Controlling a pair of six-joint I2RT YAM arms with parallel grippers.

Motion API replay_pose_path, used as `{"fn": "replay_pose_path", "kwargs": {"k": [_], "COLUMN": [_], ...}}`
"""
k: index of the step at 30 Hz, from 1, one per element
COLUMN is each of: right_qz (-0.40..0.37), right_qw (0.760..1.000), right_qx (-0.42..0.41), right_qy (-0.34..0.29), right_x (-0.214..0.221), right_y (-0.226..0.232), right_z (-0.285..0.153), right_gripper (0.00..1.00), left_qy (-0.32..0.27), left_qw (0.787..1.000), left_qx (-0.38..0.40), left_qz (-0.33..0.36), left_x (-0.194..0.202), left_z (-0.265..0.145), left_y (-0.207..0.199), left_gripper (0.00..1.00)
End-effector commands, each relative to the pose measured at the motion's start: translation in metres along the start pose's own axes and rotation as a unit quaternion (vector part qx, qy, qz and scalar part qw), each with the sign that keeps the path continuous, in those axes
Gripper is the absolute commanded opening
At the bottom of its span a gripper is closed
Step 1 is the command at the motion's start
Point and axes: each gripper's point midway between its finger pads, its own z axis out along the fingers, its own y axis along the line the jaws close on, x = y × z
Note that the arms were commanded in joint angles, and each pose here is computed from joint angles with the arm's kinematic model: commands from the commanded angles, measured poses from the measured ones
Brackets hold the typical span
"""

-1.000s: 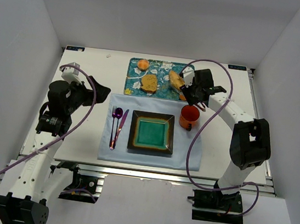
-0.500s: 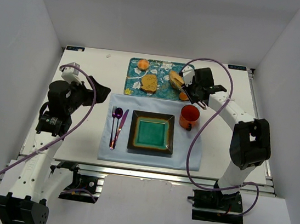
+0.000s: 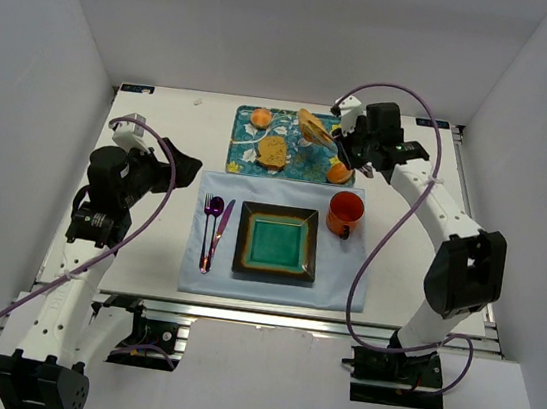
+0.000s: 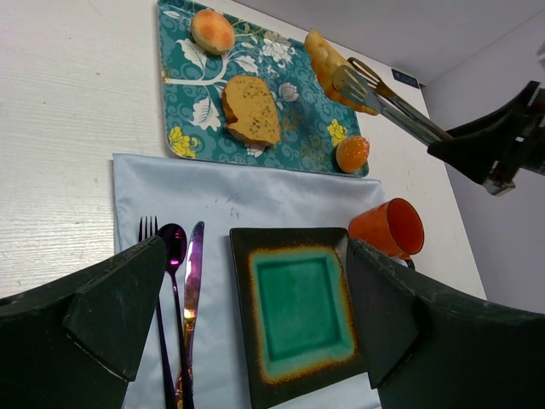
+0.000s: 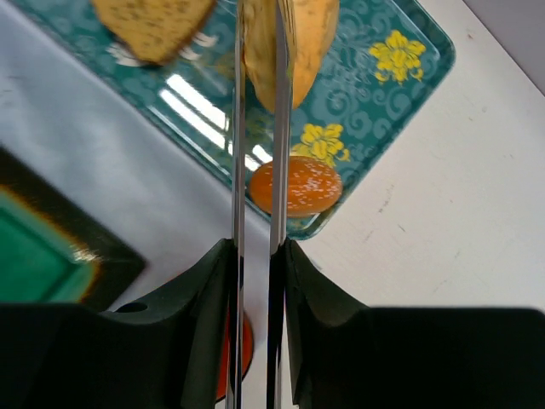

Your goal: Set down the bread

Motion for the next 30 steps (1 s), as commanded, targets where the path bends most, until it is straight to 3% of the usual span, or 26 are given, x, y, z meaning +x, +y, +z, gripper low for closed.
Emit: {"fn": "replay_pose_path", "kwargs": {"k": [1, 3, 7, 12, 17, 24, 26, 27, 30], "right_qz": [0.007, 0.0, -0.045, -0.103, -0.124, -0.141, -0.145, -0.15, -0.152], "right_qw": [0.995, 0.99, 0.979, 0.972, 0.972, 0.971, 0.97, 0.968, 0.965], "right_qx": [-0.06, -0.102, -0.181, -0.2, -0.195, -0.19, -0.194, -0.2, -0.213], "right_qy": [-0.08, -0.097, -0.082, -0.069, -0.031, -0.006, -0.004, 0.001, -0.002], "right_x": [-0.047, -0.048, -0.007, 0.036, 0.079, 0.102, 0.105, 0.109, 0.109], "right_y": [0.024, 0.046, 0.111, 0.157, 0.166, 0.17, 0.172, 0.175, 0.179], "right_z": [-0.047, -0.067, -0.09, -0.113, -0.111, -0.103, -0.103, -0.105, -0.111], "right_gripper": [0.0, 0.0, 0.0, 0.0, 0.0, 0.0, 0.07, 0.19, 0.41], "left_qy": [-0.017, -0.018, -0.017, -0.016, -0.015, -0.015, -0.017, -0.017, -0.018], "left_qw": [1.0, 1.0, 1.0, 1.0, 1.0, 1.0, 1.0, 1.0, 1.0], "left_qx": [0.007, 0.005, 0.006, 0.009, 0.013, 0.016, 0.014, 0.014, 0.011], "left_qz": [0.004, 0.004, 0.003, 0.002, 0.0, -0.005, -0.005, -0.005, -0.005], "left_x": [-0.011, -0.01, -0.008, -0.007, -0.005, -0.003, -0.003, -0.002, -0.002], "left_z": [-0.003, -0.004, -0.005, -0.006, -0.007, -0.011, -0.012, -0.014, -0.016], "left_y": [-0.006, -0.005, -0.005, -0.006, -0.007, -0.009, -0.008, -0.008, -0.007], "left_gripper": [0.95, 0.95, 0.95, 0.95, 0.95, 0.95, 0.95, 0.95, 0.95]}}
